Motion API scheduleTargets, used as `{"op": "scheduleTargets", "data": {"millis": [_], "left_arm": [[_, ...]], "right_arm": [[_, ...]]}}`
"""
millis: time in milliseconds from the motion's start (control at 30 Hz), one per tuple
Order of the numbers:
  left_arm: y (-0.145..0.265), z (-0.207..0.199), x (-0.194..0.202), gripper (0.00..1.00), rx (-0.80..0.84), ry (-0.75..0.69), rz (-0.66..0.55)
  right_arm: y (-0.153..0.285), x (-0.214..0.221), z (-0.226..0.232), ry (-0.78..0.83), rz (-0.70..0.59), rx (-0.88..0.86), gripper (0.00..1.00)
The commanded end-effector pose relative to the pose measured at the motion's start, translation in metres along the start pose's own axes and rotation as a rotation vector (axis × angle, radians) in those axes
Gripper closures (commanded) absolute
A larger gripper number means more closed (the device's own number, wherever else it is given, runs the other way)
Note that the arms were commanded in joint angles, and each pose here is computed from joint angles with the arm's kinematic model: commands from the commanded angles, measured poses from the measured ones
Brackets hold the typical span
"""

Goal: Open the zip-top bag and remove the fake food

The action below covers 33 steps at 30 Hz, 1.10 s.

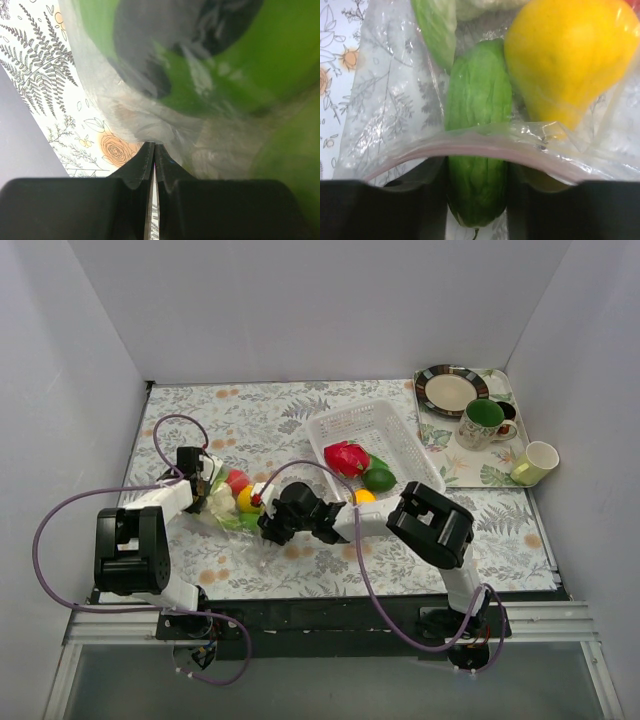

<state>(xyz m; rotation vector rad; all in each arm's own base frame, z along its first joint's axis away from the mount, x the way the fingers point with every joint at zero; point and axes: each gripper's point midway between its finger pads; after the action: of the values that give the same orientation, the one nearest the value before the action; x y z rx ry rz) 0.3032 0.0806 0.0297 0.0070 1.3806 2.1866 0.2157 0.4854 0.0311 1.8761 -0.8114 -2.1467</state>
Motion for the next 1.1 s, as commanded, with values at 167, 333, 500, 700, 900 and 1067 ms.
{"op": "scheduleTargets", "data": {"millis": [167,333,500,700,900,1067], "left_arm": [[-0.002,-0.01,0.027,1.0,-0.003,-0.056,0.063],[-0.005,0.0,0.021,1.0,-0.028,-0.01,0.067],[0.01,-0.004,0.007,1.0,0.042,0.053,0.046],[0.072,-0.001,-0.039,1.0,0.212,0.141,-0.089],[0.134,-0.002,-0.072,1.0,0.374,0.177,-0.196],[0.173,-0.001,-0.082,1.0,0.442,0.192,-0.256]], "right_arm": [[0.069,-0.048,0.009,-0.035,-0.073,0.048,0.95],[0.117,-0.057,-0.013,-0.108,-0.047,0.238,0.99],[0.169,-0.029,-0.031,-0.193,-0.019,0.417,0.99],[0.242,-0.007,-0.072,-0.332,-0.045,0.783,0.99],[0.294,-0.002,-0.136,-0.446,-0.09,1.086,0.99],[0.293,0.001,-0.177,-0.47,-0.016,1.143,0.9]]}}
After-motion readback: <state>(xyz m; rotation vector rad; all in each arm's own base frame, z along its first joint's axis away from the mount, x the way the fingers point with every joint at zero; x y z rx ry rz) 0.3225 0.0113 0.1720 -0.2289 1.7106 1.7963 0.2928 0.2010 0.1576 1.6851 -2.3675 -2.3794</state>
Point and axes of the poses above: each gripper's point midway between its finger pads, its own y axis back along the fingers, its own z axis along the line the jaws close on, x = y × z, and after that the axes turned 1 degree about -y, right-handed
